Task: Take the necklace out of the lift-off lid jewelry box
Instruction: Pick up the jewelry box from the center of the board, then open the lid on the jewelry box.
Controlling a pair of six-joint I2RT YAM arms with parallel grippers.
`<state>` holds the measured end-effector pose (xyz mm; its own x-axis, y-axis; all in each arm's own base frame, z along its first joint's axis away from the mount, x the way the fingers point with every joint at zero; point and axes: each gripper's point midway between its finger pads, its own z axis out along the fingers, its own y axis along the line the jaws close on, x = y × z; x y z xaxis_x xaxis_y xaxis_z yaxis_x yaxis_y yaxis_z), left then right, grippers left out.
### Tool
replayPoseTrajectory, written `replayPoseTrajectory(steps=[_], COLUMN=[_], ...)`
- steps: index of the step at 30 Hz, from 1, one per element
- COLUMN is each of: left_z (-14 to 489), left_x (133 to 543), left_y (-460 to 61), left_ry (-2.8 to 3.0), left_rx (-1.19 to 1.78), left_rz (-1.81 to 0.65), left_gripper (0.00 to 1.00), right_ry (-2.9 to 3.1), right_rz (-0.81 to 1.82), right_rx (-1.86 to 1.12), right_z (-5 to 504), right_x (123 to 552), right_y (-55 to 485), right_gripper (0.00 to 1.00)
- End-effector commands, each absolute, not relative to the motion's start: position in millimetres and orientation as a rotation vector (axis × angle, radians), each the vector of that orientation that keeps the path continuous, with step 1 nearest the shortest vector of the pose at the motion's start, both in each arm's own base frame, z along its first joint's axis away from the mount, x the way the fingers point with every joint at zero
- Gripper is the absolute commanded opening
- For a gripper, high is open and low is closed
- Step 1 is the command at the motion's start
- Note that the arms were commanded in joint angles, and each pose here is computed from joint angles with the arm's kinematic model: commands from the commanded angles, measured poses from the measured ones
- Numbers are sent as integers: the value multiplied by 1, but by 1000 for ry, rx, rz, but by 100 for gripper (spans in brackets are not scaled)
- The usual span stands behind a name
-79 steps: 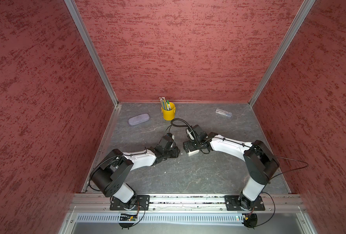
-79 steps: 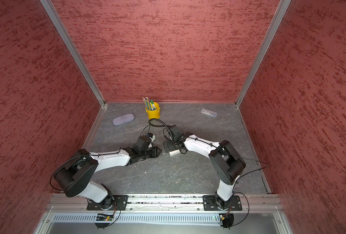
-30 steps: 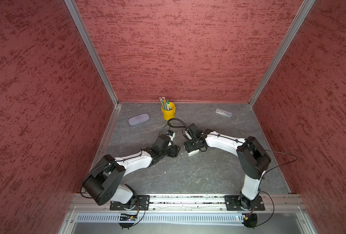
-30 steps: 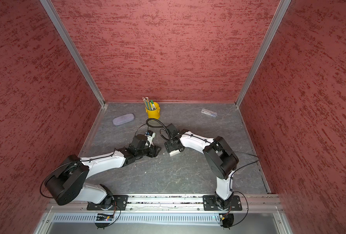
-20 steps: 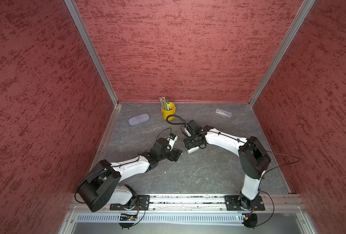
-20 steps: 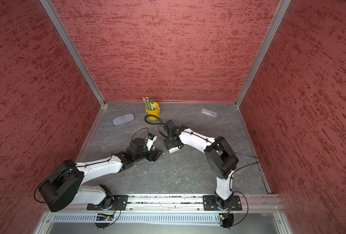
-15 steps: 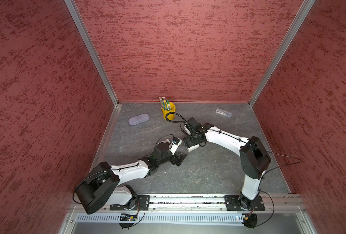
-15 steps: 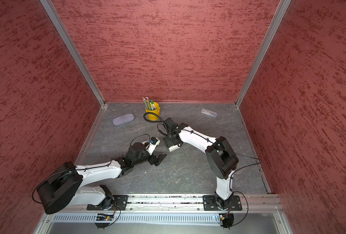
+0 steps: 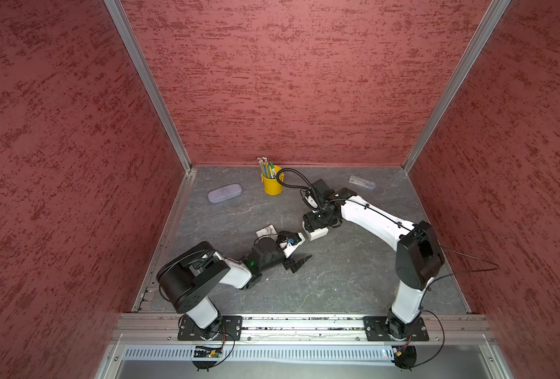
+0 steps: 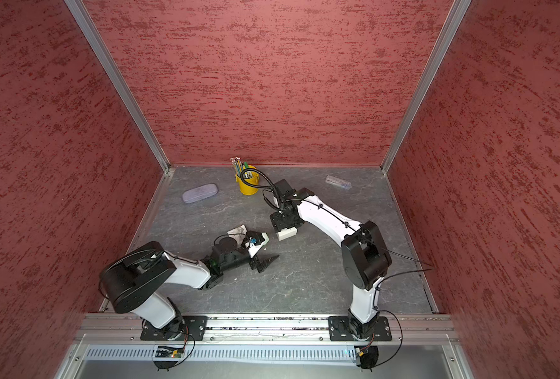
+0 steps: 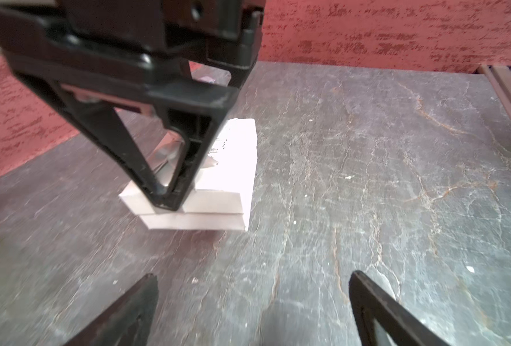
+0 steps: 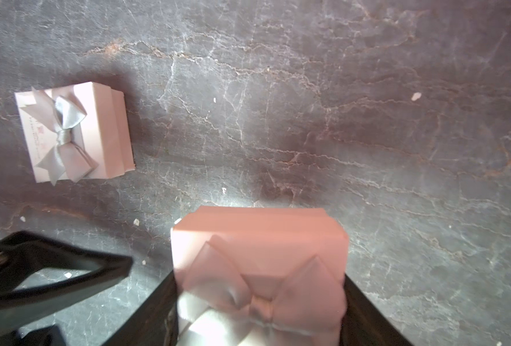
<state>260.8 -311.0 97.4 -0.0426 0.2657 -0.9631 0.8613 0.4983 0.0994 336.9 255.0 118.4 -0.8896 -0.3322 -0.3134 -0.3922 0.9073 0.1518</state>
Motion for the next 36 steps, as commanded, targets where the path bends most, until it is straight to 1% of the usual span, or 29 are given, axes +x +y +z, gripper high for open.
replayPoseTrajectory(steps=[1,5,12,23,31,36], left_z=[123,118,116,111,116,117], left_x=[273,285,299,301,301,302], left_y=[-318,-317,-315,-318,-320,-319], left_ry=[1467,1488,1543,1542,1533,1532], left_rx=[936,915,902,944,949,944], left_rz=[-711,-672,-721,-749,-786,-796], left_gripper=[100,100,100,98,84,80], right_ry=[2770,2769,2731,2712,2709,2707], right_rz=[371,400,459,468,485,509], right_rx=[-538,-535,-533,-537,-543,-541], right_z=[139,139,156,168,171,172], right_x=[331,330,334,337,336,335], right_y=[256,258,266,269,271,273], right_gripper=[72,72,72,72,72,72])
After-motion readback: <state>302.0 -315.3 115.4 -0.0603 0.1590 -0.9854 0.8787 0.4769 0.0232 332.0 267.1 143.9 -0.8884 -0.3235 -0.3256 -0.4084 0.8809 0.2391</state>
